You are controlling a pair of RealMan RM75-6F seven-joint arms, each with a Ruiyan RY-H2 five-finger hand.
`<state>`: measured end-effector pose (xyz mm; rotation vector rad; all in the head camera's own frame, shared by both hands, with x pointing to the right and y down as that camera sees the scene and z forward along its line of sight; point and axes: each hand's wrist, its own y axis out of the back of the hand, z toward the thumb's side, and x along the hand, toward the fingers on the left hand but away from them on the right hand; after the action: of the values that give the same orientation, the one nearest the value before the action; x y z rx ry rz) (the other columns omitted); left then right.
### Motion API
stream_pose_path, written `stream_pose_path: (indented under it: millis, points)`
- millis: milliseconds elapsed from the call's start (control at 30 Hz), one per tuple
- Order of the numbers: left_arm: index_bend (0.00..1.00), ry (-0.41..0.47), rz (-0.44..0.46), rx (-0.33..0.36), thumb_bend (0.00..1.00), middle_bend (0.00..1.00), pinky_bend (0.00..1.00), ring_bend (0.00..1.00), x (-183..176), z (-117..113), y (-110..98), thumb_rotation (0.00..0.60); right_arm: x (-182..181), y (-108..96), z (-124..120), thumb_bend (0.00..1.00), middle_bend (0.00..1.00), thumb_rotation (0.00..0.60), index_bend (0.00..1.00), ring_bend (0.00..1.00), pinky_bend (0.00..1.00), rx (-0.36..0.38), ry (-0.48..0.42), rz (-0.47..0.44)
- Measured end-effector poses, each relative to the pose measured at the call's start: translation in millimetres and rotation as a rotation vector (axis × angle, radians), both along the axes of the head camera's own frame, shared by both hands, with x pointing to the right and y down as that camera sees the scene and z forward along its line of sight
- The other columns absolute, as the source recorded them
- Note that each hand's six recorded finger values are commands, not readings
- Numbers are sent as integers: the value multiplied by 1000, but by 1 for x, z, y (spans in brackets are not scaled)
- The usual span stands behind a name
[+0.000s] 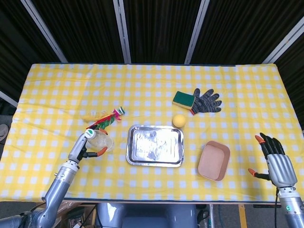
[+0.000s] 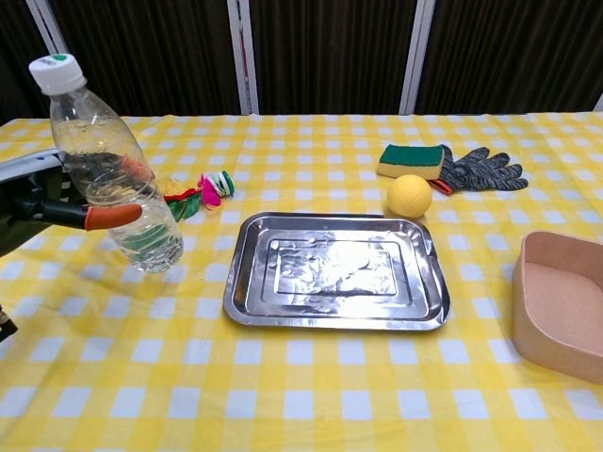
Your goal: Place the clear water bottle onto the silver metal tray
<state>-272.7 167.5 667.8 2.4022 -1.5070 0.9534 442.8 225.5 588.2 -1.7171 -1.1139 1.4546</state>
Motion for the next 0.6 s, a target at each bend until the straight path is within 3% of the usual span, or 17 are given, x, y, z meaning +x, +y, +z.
stream_pose_path:
  millis: [133, 333, 600]
  points:
    - [483, 76, 14, -24, 457, 446, 0, 0, 17, -14, -13, 600, 0, 0, 2, 50, 0, 600, 54, 0, 0, -5, 4, 1]
    - [490, 197, 50, -3, 442, 452, 0, 0, 46, -56, -24, 600, 3, -1, 2, 50, 0, 600, 54, 0, 0, -6, 12, 6]
    - [501, 307, 82, 108, 436, 463, 0, 0, 60, -147, -28, 600, -1, 0, 0, 50, 0, 600, 54, 0, 0, 0, 5, -2]
